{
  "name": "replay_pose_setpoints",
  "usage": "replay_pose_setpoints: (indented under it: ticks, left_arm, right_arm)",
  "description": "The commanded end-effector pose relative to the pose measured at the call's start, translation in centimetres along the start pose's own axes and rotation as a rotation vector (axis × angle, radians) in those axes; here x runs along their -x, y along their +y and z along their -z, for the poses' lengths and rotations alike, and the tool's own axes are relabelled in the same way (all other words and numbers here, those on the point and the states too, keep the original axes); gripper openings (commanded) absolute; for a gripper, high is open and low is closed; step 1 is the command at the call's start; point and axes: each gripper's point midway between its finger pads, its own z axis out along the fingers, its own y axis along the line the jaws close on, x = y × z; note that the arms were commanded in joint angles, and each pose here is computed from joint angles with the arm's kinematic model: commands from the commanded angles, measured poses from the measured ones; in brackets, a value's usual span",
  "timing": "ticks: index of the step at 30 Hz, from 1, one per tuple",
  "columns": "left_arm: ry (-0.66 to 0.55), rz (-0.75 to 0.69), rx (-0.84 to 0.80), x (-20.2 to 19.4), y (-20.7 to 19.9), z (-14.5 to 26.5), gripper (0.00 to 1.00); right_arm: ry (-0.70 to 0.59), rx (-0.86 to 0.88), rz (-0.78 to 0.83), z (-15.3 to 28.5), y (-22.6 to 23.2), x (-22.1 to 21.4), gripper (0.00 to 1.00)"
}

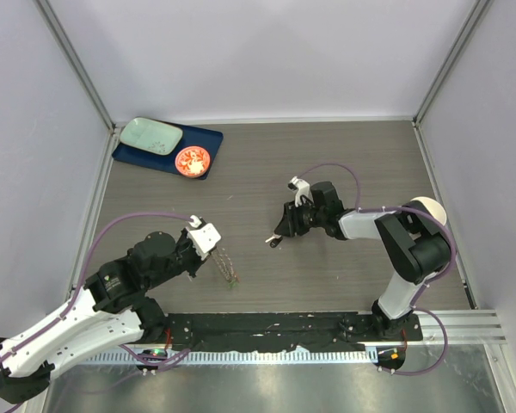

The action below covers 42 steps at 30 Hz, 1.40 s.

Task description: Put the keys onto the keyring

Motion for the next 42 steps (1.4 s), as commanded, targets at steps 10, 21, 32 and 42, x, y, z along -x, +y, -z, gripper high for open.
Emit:
replay_pose_setpoints:
  ticks: [10,21,32,42]
  left_arm:
    - [-0.082,0.018,0.012,2.6,0.5,0.4,0.00]
    - [-0.080,0.021,0.012,2.6,0.5,0.5,0.00]
    - [-0.080,0.024,0.010,2.6,0.4,0.5,0.00]
    - [-0.079,0.023,0.011,2.6,0.5,0.4,0.00]
  right_arm:
    - [0.115,-0.017,-0.009,1.0,-0.2,-3.1,0.34]
    - [0.086,0.029,0.049,1.9,1.3,-1.6,0.18]
    - [0.097,-0.028,0.143,1.9,1.4,-0.8,0.07]
    - [0.293,-0.215,0.358,2.5,0.3,-0.7,0.04]
